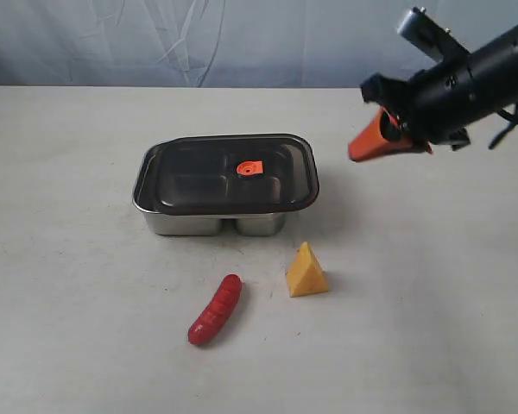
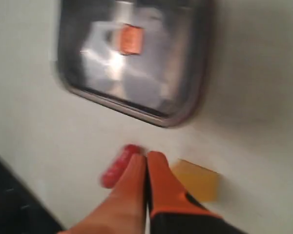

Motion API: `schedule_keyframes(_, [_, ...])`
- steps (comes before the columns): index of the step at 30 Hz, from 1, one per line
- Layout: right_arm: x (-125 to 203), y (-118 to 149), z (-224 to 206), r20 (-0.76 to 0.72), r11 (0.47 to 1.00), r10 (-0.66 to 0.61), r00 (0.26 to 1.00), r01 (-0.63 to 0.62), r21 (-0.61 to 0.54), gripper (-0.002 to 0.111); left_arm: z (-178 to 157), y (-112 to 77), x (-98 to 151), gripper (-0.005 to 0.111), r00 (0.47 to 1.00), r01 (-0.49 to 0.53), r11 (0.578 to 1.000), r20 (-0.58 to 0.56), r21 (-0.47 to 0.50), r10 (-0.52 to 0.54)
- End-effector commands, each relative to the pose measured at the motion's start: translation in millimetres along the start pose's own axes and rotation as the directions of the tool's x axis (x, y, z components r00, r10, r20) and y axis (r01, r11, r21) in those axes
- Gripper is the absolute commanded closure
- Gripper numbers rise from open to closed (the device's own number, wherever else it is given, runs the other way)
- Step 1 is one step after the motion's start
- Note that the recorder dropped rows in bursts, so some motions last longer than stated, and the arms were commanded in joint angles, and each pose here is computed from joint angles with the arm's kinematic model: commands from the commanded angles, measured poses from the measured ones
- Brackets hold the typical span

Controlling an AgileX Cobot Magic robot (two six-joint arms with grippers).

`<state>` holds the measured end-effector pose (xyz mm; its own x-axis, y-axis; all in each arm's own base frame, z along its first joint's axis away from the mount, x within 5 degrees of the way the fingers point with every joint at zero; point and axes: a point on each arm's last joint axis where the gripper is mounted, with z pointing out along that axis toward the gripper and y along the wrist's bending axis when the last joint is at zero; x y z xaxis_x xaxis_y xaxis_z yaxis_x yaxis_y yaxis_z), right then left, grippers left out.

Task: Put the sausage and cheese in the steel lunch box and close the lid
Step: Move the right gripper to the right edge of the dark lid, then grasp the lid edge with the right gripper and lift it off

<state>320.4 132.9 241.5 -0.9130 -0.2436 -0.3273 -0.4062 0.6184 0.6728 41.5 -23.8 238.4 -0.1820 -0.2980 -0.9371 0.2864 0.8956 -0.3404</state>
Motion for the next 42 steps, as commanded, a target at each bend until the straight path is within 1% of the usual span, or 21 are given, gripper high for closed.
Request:
schedule_keyframes(1, [-33, -38, -6, 0.096, 0.976, 0.069, 0.993, -0.047, -0.213, 0.109, 0, 0.2, 0, 0.107, 1.000, 0.003, 1.000, 0.010, 0.006, -0.003])
schedule_keyframes(4, [-32, -74, 10, 0.088, 0.961, 0.155, 0.984, -0.130, -0.243, 0.109, 0, 0.2, 0, 0.107, 1.000, 0.003, 1.000, 0.010, 0.006, -0.003])
schedule_keyframes(8, [-20, -103, 39, 0.018, 0.944, 0.220, 0.975, -0.208, -0.254, 0.109, 0, 0.2, 0, 0.107, 1.000, 0.003, 1.000, 0.010, 0.006, -0.003])
schedule_keyframes(12, [-11, -116, 63, -0.049, 0.944, 0.214, 0.976, -0.219, -0.247, 0.109, 0, 0.2, 0, 0.107, 1.000, 0.003, 1.000, 0.010, 0.006, -0.003])
schedule_keyframes(14, [-8, -116, 73, -0.079, 0.942, 0.214, 0.974, -0.227, -0.246, 0.109, 0, 0.2, 0, 0.107, 1.000, 0.003, 1.000, 0.010, 0.006, -0.003])
schedule_keyframes(15, [-7, -115, 77, -0.088, 0.941, 0.212, 0.973, -0.227, -0.249, 0.106, 0, 0.2, 0, 0.107, 1.000, 0.003, 1.000, 0.010, 0.006, -0.003])
schedule_keyframes(17, [-7, -112, 82, -0.096, 0.939, 0.211, 0.973, -0.228, -0.256, 0.095, 0, 0.2, 0, 0.107, 1.000, 0.003, 1.000, 0.010, 0.006, -0.003])
schedule_keyframes(19, [-8, -109, 84, -0.096, 0.939, 0.204, 0.974, -0.223, -0.261, 0.080, 0, 0.2, 0, 0.107, 1.000, 0.003, 1.000, 0.010, 0.006, -0.003])
schedule_keyframes(21, [-8, -109, 84, -0.095, 0.939, 0.203, 0.975, -0.221, -0.262, 0.061, 0, 0.2, 0, 0.107, 1.000, 0.003, 1.000, 0.010, 0.006, -0.003])
schedule_keyframes(23, [-8, -109, 84, -0.095, 0.939, 0.203, 0.975, -0.221, -0.262, 0.047, 0, 0.2, 0, 0.107, 1.000, 0.003, 1.000, 0.010, 0.006, -0.003])
schedule_keyframes(24, [-8, -108, 84, -0.094, 0.939, 0.204, 0.974, -0.222, -0.263, 0.043, 0, 0.2, 0, 0.107, 1.000, 0.003, 1.000, 0.010, 0.006, -0.003])
schedule_keyframes(25, [-9, -108, 84, -0.090, 0.937, 0.208, 0.974, -0.224, -0.266, 0.042, 0, 0.2, 0, 0.107, 1.000, 0.003, 1.000, 0.010, 0.006, -0.003])
schedule_keyframes(29, [-11, -103, 88, -0.081, 0.931, 0.214, 0.973, -0.229, -0.286, 0.042, 0, 0.2, 0, 0.107, 1.000, 0.003, 1.000, 0.010, 0.006, -0.003])
schedule_keyframes(33, [-9, -90, 100, -0.117, 0.933, 0.184, 0.976, -0.211, -0.291, 0.042, 0, 0.2, 0, 0.107, 1.000, 0.003, 1.000, 0.010, 0.006, -0.003])
schedule_keyframes(36, [-9, -83, 106, -0.118, 0.928, 0.183, 0.976, -0.211, -0.306, 0.042, 0, 0.2, 0, 0.107, 1.000, 0.003, 1.000, 0.010, 0.006, -0.003])
schedule_keyframes(37, [-10, -83, 106, -0.117, 0.928, 0.184, 0.976, -0.211, -0.307, 0.043, 0, 0.2, 0, 0.107, 1.000, 0.003, 1.000, 0.010, 0.006, -0.003])
schedule_keyframes(39, [-10, -83, 106, -0.113, 0.927, 0.187, 0.976, -0.213, -0.308, 0.052, 0, 0.2, 0, 0.107, 1.000, 0.003, 1.000, 0.010, 0.006, -0.003])
schedule_keyframes(42, [-9, -83, 106, -0.117, 0.930, 0.182, 0.976, -0.209, -0.302, 0.072, 0, 0.2, 0, 0.107, 1.000, 0.003, 1.000, 0.010, 0.006, -0.003])
